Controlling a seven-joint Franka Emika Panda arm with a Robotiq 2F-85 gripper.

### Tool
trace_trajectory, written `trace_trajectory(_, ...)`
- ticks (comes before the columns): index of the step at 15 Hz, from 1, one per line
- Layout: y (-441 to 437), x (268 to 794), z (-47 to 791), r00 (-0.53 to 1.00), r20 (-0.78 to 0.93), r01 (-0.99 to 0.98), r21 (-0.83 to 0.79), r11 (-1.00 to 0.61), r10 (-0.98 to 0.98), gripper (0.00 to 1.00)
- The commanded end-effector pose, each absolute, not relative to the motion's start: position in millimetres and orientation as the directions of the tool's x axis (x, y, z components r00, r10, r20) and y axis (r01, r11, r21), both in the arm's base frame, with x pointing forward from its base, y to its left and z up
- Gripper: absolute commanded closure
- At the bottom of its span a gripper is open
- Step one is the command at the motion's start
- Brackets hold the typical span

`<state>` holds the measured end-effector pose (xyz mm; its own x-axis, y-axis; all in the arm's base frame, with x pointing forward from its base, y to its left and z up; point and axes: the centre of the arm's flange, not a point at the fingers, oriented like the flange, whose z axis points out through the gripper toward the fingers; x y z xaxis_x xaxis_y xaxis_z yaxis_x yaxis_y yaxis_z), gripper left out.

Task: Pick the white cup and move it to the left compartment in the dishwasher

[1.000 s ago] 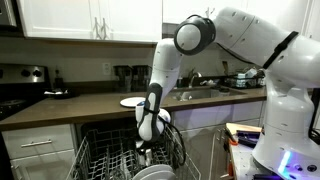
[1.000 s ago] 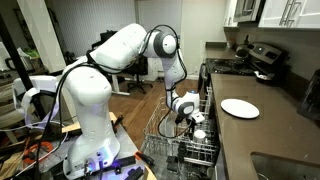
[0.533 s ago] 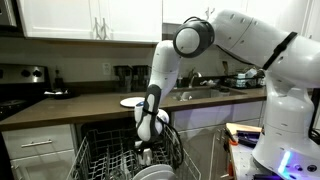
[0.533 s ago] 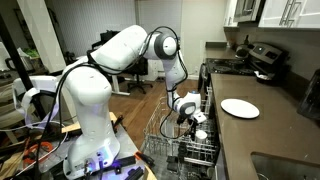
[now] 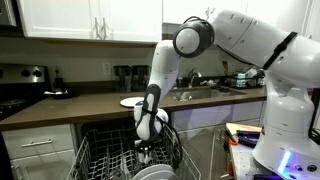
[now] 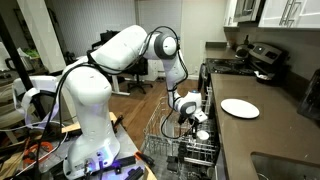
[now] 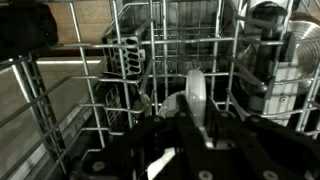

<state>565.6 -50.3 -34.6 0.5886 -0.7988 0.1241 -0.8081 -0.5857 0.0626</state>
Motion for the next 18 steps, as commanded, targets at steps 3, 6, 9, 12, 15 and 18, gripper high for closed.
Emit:
trace_trajectory(3,-50,561,-24,0.604,0.142,-0.796,0.086,-0.599,-0.784,0.91)
trace_trajectory(6,-44,559,-18,0.611,0.162,-0.791,0.107,-0.602,-0.775,0.91)
trace_trajectory(9,-38,556,-8,0.622,0.179,-0.783,0.134,-0.608,-0.762,0.91)
trace_trajectory(12,-33,552,1,0.635,0.179,-0.772,0.147,-0.618,-0.751,0.91)
trace_trajectory(15,-28,549,13,0.643,0.174,-0.766,0.153,-0.625,-0.746,0.91)
trace_trajectory(18,-26,545,26,0.648,0.154,-0.762,0.149,-0.631,-0.746,0.91)
